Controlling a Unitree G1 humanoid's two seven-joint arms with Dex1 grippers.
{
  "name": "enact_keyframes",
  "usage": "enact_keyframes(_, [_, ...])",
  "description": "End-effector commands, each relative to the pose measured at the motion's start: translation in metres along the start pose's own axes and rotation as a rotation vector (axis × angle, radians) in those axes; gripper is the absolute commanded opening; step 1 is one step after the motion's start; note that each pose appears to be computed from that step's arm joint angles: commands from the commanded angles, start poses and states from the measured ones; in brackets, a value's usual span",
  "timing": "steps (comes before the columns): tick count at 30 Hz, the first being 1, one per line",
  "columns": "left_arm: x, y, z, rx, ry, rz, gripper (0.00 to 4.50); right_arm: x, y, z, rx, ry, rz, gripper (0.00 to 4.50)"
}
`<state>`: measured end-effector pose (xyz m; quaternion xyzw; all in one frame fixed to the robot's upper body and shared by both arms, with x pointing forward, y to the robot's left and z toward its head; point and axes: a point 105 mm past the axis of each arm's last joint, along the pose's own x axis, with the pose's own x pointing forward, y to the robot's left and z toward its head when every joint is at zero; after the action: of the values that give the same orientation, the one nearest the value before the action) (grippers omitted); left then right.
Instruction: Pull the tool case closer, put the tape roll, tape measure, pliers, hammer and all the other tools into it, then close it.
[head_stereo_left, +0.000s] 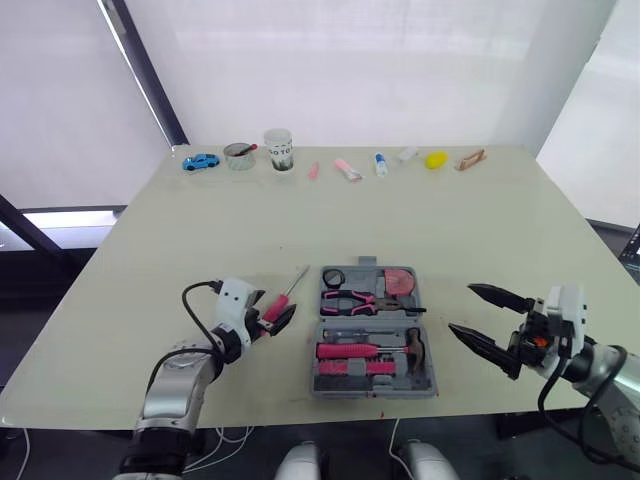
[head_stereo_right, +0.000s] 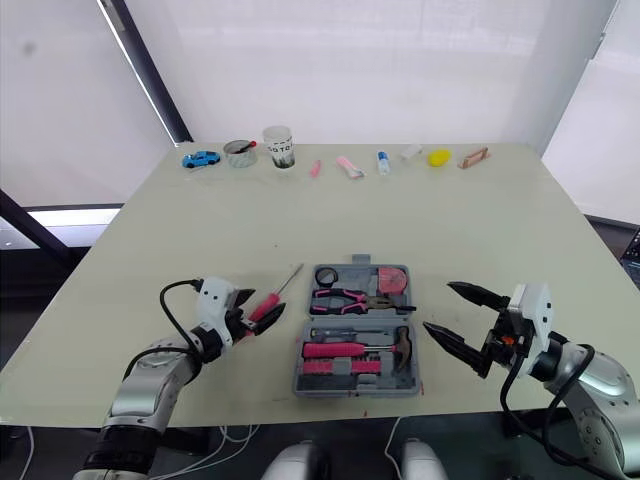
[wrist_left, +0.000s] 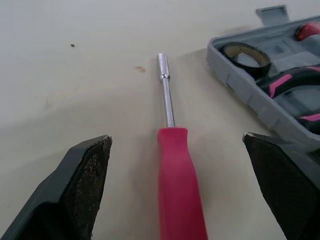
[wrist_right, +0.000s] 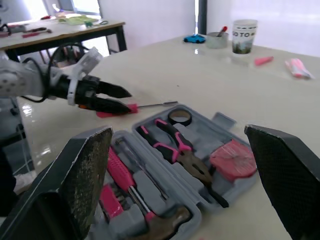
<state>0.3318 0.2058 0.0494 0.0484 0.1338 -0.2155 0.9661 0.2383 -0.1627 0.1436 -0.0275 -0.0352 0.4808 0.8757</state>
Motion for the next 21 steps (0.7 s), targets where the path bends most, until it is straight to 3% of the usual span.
enact_keyframes(1, [0.007, -0.001, 0.005, 0.003, 0.031, 0.027, 4.50, 0.008, 0.005, 0.013, -0.053, -0.023, 0.046, 4.46])
enact_keyframes(17, [0.021, 0.000, 0.003, 0.066, 0.149, 0.047, 4.50, 0.010, 0.013, 0.008, -0.127, 0.022, 0.151, 4.46])
enact_keyframes(20, [0.023, -0.003, 0.003, 0.047, 0.149, 0.037, 3.65, 0.009, 0.014, 0.007, -0.128, 0.024, 0.151, 4.50])
enact_keyframes(21, [0.023, -0.004, 0.003, 0.043, 0.150, 0.036, 3.12, 0.009, 0.014, 0.007, -0.129, 0.025, 0.150, 4.50])
